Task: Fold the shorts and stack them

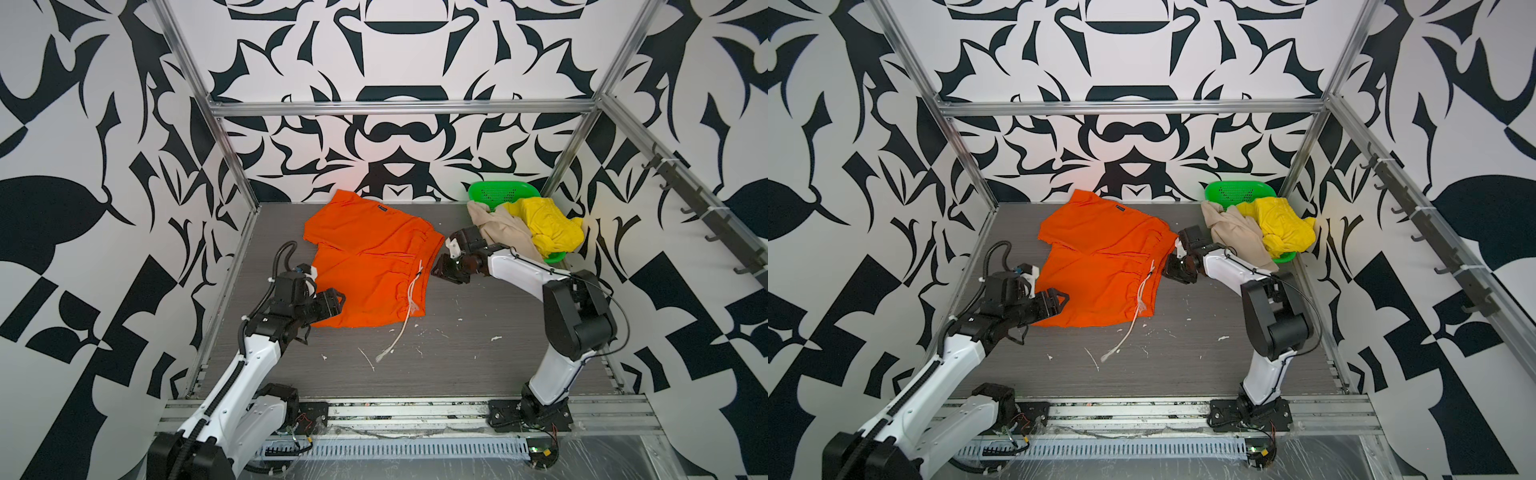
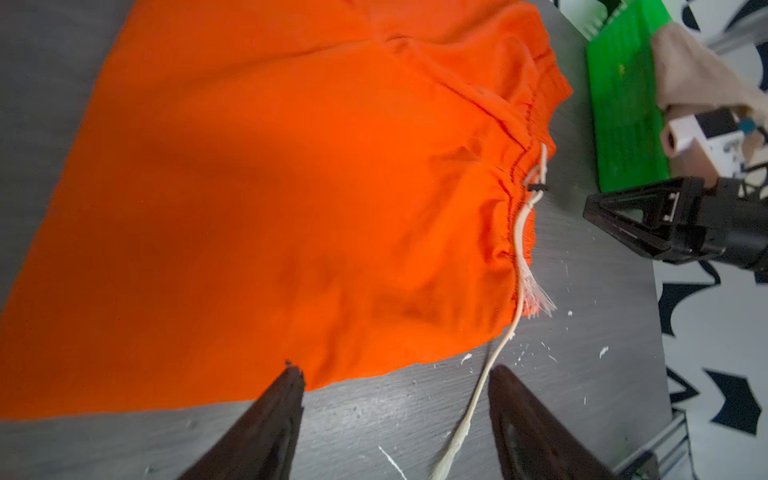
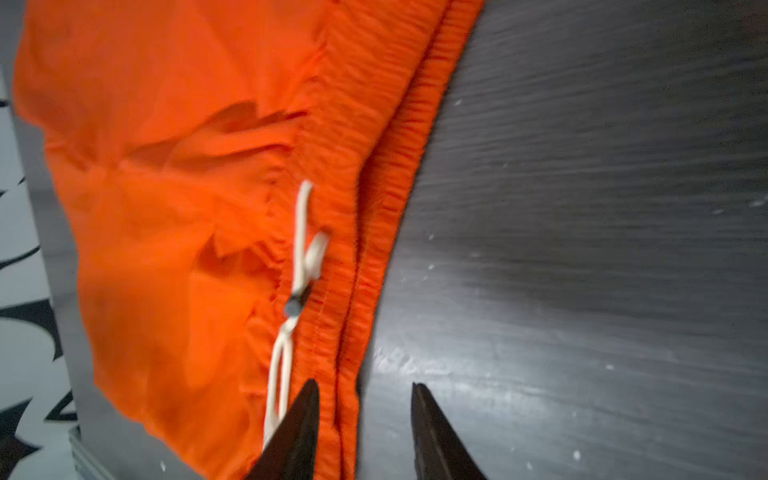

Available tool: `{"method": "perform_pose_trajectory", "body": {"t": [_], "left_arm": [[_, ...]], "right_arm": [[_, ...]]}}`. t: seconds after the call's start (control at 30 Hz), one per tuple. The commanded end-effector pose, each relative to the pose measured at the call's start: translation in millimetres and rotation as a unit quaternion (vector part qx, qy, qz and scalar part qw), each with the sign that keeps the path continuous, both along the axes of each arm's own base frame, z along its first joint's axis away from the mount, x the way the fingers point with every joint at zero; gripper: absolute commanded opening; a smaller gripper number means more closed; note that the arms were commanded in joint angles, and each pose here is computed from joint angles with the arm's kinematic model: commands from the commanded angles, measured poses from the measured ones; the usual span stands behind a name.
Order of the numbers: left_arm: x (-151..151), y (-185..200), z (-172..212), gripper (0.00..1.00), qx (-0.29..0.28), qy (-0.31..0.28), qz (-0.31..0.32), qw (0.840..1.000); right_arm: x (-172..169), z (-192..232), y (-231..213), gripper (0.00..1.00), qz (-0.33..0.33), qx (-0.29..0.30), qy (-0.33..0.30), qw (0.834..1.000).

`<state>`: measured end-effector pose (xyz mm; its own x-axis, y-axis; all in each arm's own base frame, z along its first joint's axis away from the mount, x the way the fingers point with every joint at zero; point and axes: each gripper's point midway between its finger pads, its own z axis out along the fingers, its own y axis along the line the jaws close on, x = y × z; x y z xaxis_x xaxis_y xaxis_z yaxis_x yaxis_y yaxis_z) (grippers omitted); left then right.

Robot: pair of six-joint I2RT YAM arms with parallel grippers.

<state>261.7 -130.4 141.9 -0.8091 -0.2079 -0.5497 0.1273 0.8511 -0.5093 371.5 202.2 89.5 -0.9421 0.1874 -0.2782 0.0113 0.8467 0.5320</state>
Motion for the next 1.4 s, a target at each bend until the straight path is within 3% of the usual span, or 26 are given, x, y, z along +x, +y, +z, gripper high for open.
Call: {"method": "perform_pose_trajectory", "body": {"t": [0.0,0.1,0.23,0.37,0.67,0.8,1.03,1.1,1.17,1.27,1.37], "left_arm": [[10.6,-37.6,26.0,0.73,0.062,-0.093,-0.134,0.985],[7.8,-85.4,26.9,0.73,0.106,-0.14,-0.268,0.947],[-1.6,-150.2,4.2,0.74,0.162,-0.177,-0.43,0.87],[-8.0,-190.6,-30.7,0.76,0.188,-0.191,-0.537,0.8],[-6.0,-224.9,-78.4,0.74,0.2,-0.197,-0.603,0.747],[13.0,-223.1,-106.3,0.72,0.278,-0.227,-0.578,0.733],[17.1,-220.4,-118.7,0.51,0.289,-0.23,-0.567,0.736],[17.7,-222.5,-113.8,0.37,0.28,-0.231,-0.558,0.746],[14.9,-231.0,-94.1,0.27,0.242,-0.241,-0.542,0.768],[4.3,-243.9,-62.2,0.2,0.174,-0.257,-0.532,0.788],[-1.5,-250.6,-38.7,0.19,0.133,-0.275,-0.523,0.795]], "right_arm": [[-25.8,31.0,6.5,0.46,0.012,0.053,-0.023,0.998],[-44.7,38.9,-1.1,0.48,-0.003,0.073,-0.036,0.997],[-64.3,40.1,-16.3,0.51,-0.02,0.089,-0.038,0.995],[-79.3,34.1,-33.5,0.51,-0.043,0.108,-0.024,0.993],[-98.0,28.6,-39.5,0.57,-0.057,0.139,-0.014,0.989],[-100.2,25.6,-42.3,0.57,-0.074,0.145,-0.014,0.987],[-103.1,23.3,-38.0,0.59,-0.089,0.175,0.005,0.981],[-102.0,23.0,-33.2,0.6,-0.092,0.195,0.015,0.976],[-99.9,22.5,-29.0,0.63,-0.099,0.211,0.027,0.972],[-94.8,24.4,-18.8,0.66,-0.102,0.233,0.046,0.966],[-81.8,30.1,-8.0,0.69,-0.126,0.287,0.056,0.948]]}}
